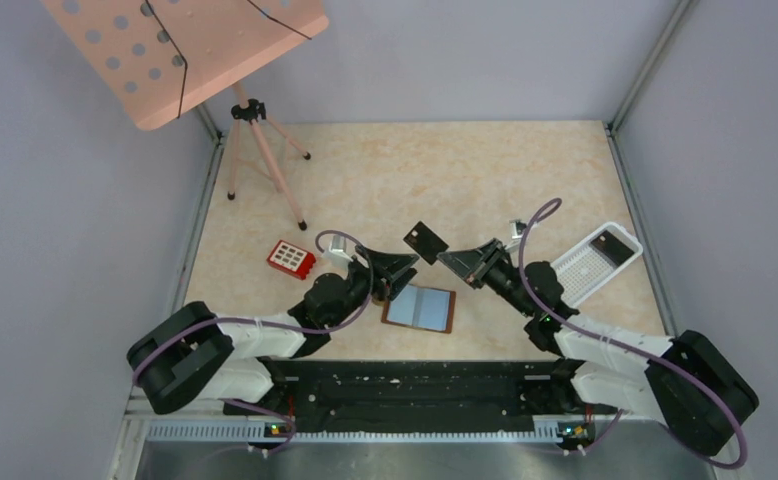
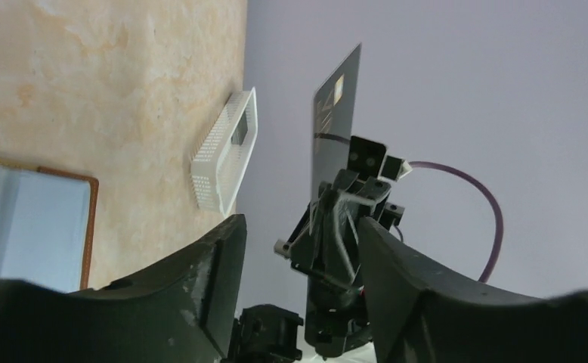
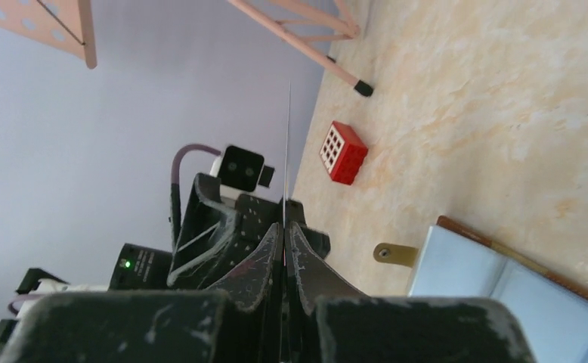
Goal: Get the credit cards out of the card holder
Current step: Place the credit card in the storage box.
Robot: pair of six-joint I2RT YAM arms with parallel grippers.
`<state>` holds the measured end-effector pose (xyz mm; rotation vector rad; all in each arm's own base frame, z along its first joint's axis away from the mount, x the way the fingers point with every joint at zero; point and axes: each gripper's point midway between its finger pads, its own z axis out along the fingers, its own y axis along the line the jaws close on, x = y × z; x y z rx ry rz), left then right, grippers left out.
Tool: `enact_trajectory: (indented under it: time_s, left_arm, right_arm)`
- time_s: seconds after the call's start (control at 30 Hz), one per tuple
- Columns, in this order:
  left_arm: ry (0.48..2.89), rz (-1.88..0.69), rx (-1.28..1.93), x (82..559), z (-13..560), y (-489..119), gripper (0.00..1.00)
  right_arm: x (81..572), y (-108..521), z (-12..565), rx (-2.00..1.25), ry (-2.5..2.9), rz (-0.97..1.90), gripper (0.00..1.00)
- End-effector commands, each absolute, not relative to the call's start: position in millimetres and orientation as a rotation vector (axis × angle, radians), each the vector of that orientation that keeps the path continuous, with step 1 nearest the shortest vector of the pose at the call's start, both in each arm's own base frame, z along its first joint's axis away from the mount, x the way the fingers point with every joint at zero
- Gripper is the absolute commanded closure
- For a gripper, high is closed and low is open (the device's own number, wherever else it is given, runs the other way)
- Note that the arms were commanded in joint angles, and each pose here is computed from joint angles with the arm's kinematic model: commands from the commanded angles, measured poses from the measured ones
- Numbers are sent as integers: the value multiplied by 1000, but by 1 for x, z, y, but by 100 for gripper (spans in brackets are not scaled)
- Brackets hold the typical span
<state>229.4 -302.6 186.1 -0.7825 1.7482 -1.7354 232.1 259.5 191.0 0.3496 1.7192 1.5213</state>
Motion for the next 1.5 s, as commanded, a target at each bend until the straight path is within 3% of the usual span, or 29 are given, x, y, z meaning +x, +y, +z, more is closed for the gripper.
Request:
enact_trajectory:
  time_s: [0.0, 0.17, 0.2, 0.23, 0.63, 1.03, 1.47]
  left_arm:
    - [1831, -1749, -650, 218, 198, -317, 32]
    - [2005, -1614, -462, 209, 194, -328, 17]
    - [2038, -1575, -434, 208, 192, -328, 4]
    - [2071, -1536, -395, 207, 191, -329, 1]
    - [2263, -1107, -33, 198, 169, -299, 1]
    - [2075, -618, 81, 224, 208, -217, 1]
    - [2171, -650, 53, 219, 190, -229, 5]
  right_arm:
    - [253, 244, 225, 280, 1667, 1403, 100]
    - [275, 205, 224, 286, 1768, 1208, 100]
    - [278, 195, 222, 281, 1798, 1171, 100]
    - [283, 184, 224, 276, 1817, 1127, 100]
    - [318, 29, 215, 397, 2107, 660, 100]
    - [295, -101, 186, 830, 2218, 301, 100]
    - [286, -141, 175, 873, 2369, 227, 100]
